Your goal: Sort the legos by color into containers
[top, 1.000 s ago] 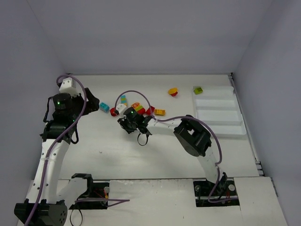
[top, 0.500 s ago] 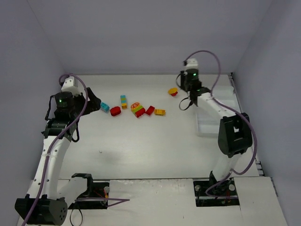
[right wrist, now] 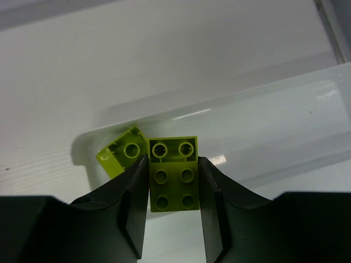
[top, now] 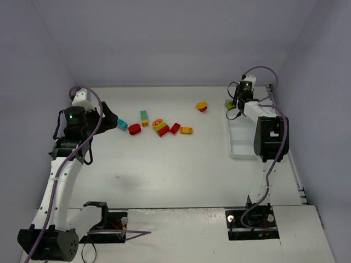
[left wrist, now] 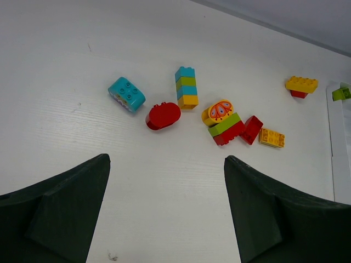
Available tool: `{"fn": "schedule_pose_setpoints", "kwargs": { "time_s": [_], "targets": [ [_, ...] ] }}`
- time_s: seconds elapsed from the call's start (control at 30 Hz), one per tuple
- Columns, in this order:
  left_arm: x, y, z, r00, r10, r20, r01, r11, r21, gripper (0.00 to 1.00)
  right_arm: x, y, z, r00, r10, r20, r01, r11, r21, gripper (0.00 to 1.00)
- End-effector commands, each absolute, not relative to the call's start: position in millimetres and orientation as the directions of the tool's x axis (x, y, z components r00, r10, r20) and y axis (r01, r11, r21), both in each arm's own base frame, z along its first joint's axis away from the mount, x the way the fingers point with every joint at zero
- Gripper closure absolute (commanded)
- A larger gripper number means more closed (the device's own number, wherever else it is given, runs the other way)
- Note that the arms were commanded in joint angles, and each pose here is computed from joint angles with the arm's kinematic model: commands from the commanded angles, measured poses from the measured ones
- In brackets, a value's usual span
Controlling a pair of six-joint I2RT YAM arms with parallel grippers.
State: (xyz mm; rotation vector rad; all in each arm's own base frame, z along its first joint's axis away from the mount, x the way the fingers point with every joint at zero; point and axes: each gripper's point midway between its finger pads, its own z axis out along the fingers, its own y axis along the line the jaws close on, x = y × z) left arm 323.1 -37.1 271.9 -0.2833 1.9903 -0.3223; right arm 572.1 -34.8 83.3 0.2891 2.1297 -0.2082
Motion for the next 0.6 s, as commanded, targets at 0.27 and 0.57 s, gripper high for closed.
{"fn": "schedule_pose_setpoints", "kwargs": {
  "time_s": [0.27, 0.57],
  "targets": [
    [331, -40, 296, -0.354, -0.355, -0.865, -0.016, 0.927, -0.374, 0.22, 597, -63, 113, -0.437, 0.160, -0.885, 0.299, 0.954, 0.025, 0.53],
    [332, -41, 294, -0.359, -0.358, -0.862, -0.016, 0.926, -0.378, 0.22, 586, -36, 132, -0.437, 0.140, -0.888, 0.190, 0.980, 0.061, 0.32]
  ]
}}
